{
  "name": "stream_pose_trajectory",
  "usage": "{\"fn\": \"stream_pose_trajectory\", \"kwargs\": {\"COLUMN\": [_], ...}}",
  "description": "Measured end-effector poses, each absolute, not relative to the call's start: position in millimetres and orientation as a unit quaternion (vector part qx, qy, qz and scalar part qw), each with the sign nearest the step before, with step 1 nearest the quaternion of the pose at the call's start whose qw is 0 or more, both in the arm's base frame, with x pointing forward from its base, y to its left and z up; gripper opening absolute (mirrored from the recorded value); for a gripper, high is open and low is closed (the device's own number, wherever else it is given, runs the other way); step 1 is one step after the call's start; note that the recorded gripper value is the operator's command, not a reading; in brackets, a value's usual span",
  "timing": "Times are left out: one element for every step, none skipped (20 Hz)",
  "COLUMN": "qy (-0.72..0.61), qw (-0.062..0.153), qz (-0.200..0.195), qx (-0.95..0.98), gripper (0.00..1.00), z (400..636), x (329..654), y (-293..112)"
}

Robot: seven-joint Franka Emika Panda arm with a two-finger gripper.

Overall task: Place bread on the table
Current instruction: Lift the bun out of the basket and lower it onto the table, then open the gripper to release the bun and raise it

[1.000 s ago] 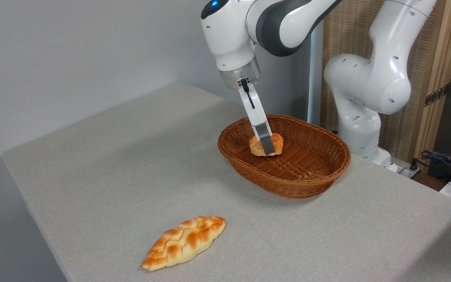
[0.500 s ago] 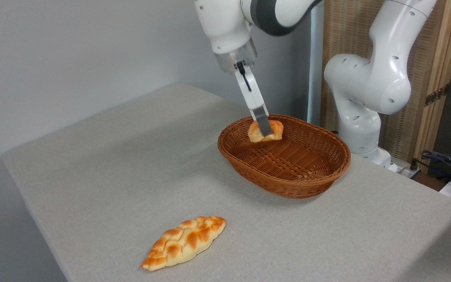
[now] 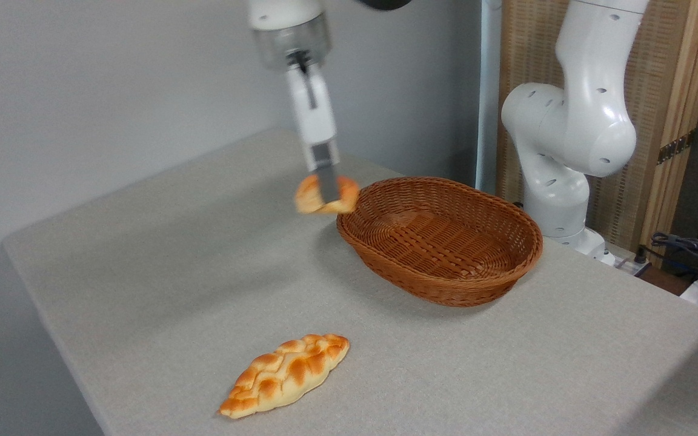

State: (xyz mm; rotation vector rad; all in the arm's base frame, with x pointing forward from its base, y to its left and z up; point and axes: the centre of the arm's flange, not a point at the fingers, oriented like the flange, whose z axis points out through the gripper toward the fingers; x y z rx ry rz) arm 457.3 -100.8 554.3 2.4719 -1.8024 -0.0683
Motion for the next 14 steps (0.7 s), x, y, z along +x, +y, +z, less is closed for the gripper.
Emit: {"fn": "stream_pose_trajectory", "kwargs": {"qy": [-0.587,-0.584,-0.580,-0.576,-0.569,-0.562,-0.559,-0.557,-0.556,-0.555,-0.556,-0.557,-0.558,-0.561], "qw": [0.038,0.037,0.037,0.035,0.031,0.028,0.025,0.025,0.024,0.024,0.024,0.023,0.023,0.023], "qz": [-0.019,-0.020,-0.021,-0.018,-0.012,-0.005,-0.001,0.000,0.000,0.000,0.000,-0.001,0.000,0.000], "qx": [0.809,0.811,0.814,0.817,0.822,0.826,0.829,0.830,0.831,0.831,0.831,0.830,0.829,0.827], "gripper": [0.42,0.47,0.53,0.62,0.69,0.77,0.80,0.85,0.90,0.94,0.98,1.00,1.00,1.00], "z": [544,531,517,504,495,488,484,480,476,471,466,460,455,452], "x": [473,486,497,506,515,522,527,530,532,534,537,539,541,542], "y": [-104,-107,-109,-112,-113,-115,-117,-117,-118,-119,-121,-123,-126,-130]}}
